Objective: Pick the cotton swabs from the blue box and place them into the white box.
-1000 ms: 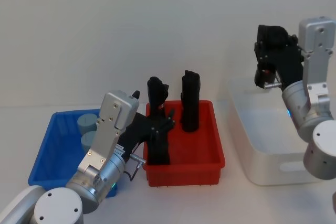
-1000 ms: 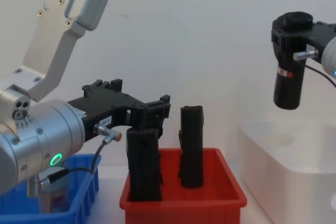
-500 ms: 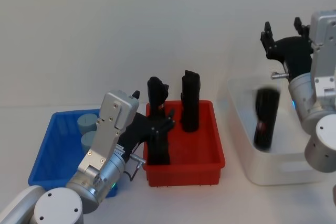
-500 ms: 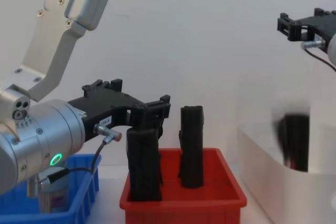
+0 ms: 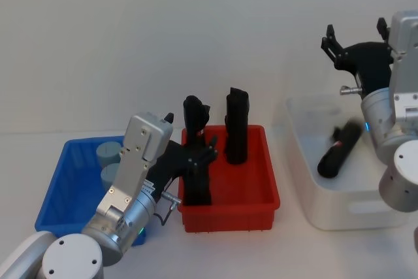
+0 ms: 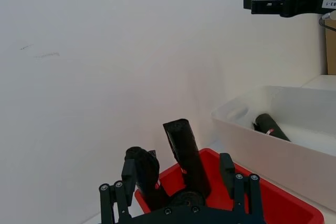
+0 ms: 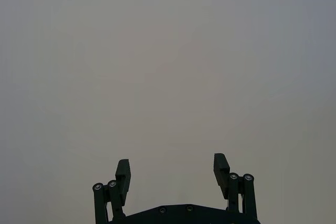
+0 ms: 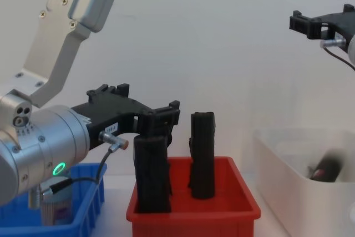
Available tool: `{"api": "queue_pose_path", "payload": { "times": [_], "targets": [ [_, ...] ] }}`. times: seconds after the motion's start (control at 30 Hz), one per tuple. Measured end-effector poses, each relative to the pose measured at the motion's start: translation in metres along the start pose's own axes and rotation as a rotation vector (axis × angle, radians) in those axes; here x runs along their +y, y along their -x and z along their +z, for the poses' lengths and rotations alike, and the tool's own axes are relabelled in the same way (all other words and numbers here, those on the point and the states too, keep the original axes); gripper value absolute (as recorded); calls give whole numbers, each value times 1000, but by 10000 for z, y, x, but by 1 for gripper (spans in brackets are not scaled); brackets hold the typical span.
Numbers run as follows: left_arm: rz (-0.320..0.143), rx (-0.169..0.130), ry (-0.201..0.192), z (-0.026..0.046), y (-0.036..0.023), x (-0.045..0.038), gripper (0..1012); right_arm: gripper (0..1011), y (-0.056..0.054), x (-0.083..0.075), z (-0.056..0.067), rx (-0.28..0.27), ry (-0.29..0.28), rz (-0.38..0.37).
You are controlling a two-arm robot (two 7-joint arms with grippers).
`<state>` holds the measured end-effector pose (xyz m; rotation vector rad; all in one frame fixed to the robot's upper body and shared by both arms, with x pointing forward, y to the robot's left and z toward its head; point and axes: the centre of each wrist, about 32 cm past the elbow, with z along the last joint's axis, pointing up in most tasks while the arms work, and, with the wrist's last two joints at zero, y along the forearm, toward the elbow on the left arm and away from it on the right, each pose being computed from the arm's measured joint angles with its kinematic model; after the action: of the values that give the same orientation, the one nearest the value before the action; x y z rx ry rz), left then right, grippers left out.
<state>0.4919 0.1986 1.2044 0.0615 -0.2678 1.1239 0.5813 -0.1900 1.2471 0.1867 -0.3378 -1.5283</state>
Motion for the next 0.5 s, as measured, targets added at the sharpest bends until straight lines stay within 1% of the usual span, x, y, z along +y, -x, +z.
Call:
{"api": "queue_pose_path", "payload": {
  "times": [0.1, 0.2, 0.33, 0.43, 0.5],
  "targets": [
    [3, -1, -2, 0, -4, 12, 1000, 1002, -2, 4, 2, 1, -2, -2],
    [16, -1, -8, 3, -16, 43, 1000, 1002, -2, 6, 2, 1, -2, -3],
    [45, 3, -24, 8, -32, 109, 1000, 1002, -3, 8, 2, 2, -4, -4],
    [82, 9, -48, 14, -53, 194, 1000, 1002, -3, 9, 2, 3, -4, -5],
    [98, 11, -59, 16, -61, 232, 1000, 1002, -3, 10, 3, 3, -5, -6]
  ]
}}
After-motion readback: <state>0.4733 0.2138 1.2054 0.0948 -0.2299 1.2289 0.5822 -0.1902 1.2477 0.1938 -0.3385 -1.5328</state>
